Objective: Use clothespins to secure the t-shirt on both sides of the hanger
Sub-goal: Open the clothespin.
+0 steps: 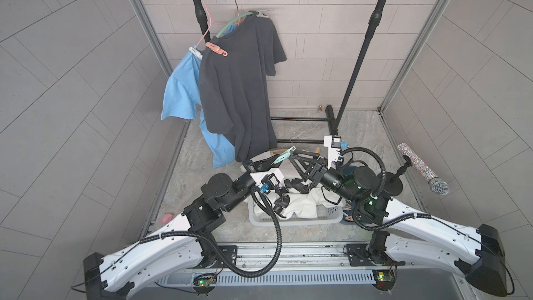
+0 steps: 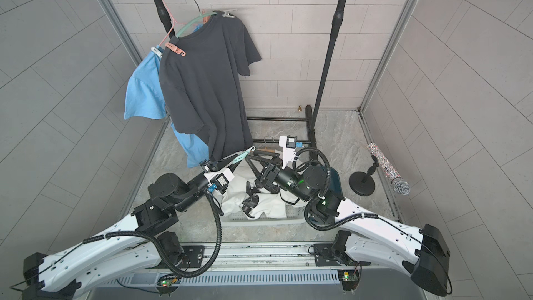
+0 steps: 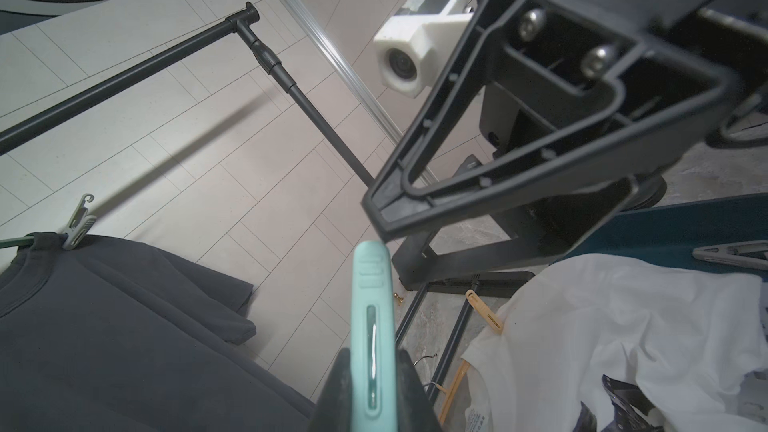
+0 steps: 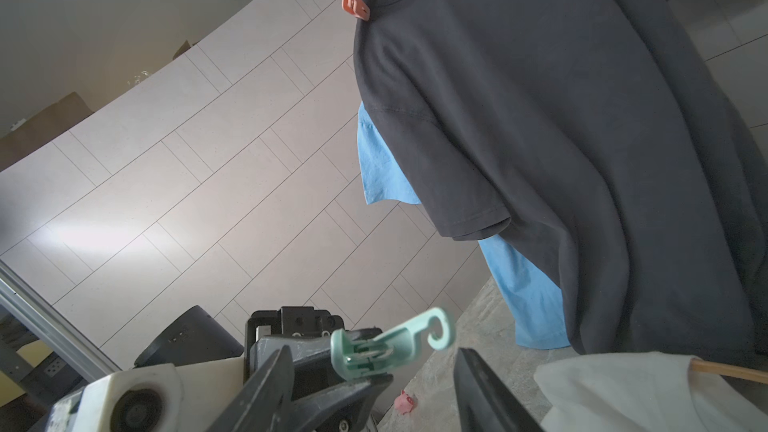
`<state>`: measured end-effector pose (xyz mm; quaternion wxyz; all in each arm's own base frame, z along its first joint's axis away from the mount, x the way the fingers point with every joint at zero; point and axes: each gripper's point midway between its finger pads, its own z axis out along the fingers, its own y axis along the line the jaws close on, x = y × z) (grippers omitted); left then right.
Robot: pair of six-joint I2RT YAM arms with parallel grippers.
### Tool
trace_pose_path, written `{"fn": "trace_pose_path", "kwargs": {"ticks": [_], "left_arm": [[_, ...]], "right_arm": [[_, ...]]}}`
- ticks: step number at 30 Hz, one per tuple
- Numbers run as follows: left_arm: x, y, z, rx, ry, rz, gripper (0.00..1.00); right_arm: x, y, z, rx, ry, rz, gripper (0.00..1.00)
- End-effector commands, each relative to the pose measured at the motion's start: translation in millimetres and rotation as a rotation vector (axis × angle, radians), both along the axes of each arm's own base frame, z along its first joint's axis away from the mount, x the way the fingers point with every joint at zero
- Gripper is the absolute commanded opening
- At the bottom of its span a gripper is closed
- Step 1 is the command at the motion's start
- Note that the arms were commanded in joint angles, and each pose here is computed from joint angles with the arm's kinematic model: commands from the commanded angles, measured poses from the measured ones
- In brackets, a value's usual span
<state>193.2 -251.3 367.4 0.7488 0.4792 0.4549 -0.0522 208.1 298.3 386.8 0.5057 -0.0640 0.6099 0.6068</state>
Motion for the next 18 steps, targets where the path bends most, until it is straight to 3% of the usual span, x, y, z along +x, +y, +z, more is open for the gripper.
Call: {"fn": "trace_pose_path", "kwargs": {"ticks": [1,11,14,18], "left_arm": [[-4.1,0.4,8.2,-0.034,-0.028,-0.02,0.0],[-3.9,0.2,4.0,-0.021,-0.02,-0.019,0.0],[-5.8,-1.9,1.1,-0.005,-0.01,-0.035,0.0],[-8.7,-3.0,0.8,-0.006,0.0,-0.053,0.0]], "right_arm": [[-0.2,2.2,15.8,0.049,-0.013,-0.001,0.64],[3.6,12.0,18.0,0.052,-0.003,0.005,0.56],[2.3,15.9,18.7,0.054,-0.004,0.02,0.47],[4.6,16.0,16.8,0.053,-0.001,0.01,0.28]]}}
